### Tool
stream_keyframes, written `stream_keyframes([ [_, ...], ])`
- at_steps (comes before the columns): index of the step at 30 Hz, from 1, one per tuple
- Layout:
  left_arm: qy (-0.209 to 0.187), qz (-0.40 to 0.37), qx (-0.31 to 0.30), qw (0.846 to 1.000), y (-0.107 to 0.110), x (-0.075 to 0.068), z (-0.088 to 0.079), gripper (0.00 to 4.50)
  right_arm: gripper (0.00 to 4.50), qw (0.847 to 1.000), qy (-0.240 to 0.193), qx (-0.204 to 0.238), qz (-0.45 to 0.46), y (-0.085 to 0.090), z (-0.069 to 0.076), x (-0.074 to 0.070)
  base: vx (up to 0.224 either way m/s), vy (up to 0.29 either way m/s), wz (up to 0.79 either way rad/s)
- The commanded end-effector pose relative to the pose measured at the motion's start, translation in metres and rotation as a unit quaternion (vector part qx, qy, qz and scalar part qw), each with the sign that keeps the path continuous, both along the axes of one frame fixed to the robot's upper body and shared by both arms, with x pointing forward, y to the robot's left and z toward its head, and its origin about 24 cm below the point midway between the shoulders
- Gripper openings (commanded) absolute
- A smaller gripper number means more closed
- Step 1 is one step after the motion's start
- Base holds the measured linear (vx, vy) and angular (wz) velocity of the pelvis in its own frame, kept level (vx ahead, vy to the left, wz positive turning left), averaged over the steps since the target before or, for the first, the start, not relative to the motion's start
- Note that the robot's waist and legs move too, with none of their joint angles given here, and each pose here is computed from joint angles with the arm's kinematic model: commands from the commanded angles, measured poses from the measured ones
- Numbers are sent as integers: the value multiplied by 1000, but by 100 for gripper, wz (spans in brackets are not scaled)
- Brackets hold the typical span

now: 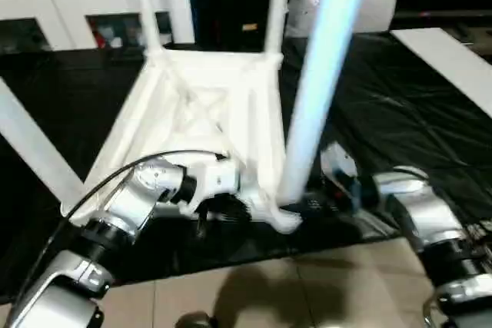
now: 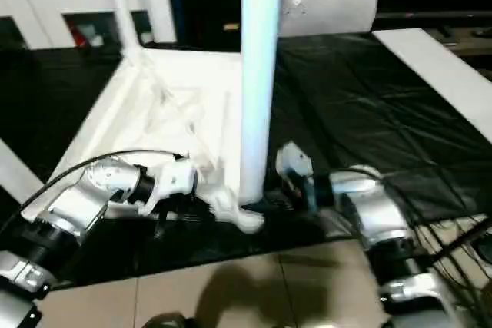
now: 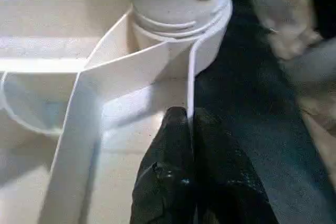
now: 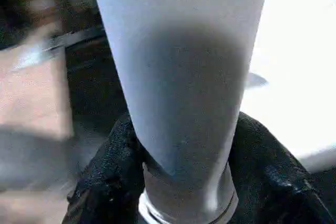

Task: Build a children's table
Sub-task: Rotate leg to tighten

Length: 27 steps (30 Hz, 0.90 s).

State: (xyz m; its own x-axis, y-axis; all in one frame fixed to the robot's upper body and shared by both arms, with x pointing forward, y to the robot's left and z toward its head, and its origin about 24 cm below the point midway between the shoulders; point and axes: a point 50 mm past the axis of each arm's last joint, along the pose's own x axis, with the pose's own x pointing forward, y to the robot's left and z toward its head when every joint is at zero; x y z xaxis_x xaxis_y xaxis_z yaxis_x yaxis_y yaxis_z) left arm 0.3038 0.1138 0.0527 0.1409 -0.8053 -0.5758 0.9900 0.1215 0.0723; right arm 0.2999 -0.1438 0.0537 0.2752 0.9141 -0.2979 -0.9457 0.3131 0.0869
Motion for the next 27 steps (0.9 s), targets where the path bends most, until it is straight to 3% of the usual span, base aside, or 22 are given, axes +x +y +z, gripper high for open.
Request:
stream_keyframes([
  [1, -4, 16, -38, 999, -35, 0, 3, 0, 191, 999, 24, 10, -30, 29, -6, 3, 0, 0, 0],
  [4, -9, 64, -44, 997, -49, 6, 5, 0, 191, 995, 42, 10, -91, 43, -8, 8, 0, 0, 0],
  [6, -27, 116, -51, 992, -69, 12, 8, 0, 191, 978, 63, -20, -198, 54, -15, 18, 0, 0, 0],
  [13, -56, 163, -59, 983, -96, 15, 13, 0, 191, 945, 56, -15, -322, 61, -18, 28, -6, -4, -1],
  [15, -60, 158, -54, 984, -93, 15, 12, 0, 191, 949, 36, -7, -312, 60, -15, 27, 15, -28, -17],
  [18, -66, 158, -43, 984, -87, 16, 11, 0, 264, 954, 23, 4, -299, 58, -12, 25, 21, -11, -7],
  [24, -72, 138, -37, 987, -72, 16, 8, 0, 310, 957, 6, 28, -288, 42, -7, 23, 0, 0, 0],
  [25, -67, 133, -31, 988, -60, 16, 6, 0, 325, 962, -22, 36, -270, 28, 0, 22, 0, 0, 0],
  [27, -64, 126, -27, 990, -51, 16, 6, 0, 349, 966, -43, 37, -251, 17, 5, 20, 0, 0, 0],
])
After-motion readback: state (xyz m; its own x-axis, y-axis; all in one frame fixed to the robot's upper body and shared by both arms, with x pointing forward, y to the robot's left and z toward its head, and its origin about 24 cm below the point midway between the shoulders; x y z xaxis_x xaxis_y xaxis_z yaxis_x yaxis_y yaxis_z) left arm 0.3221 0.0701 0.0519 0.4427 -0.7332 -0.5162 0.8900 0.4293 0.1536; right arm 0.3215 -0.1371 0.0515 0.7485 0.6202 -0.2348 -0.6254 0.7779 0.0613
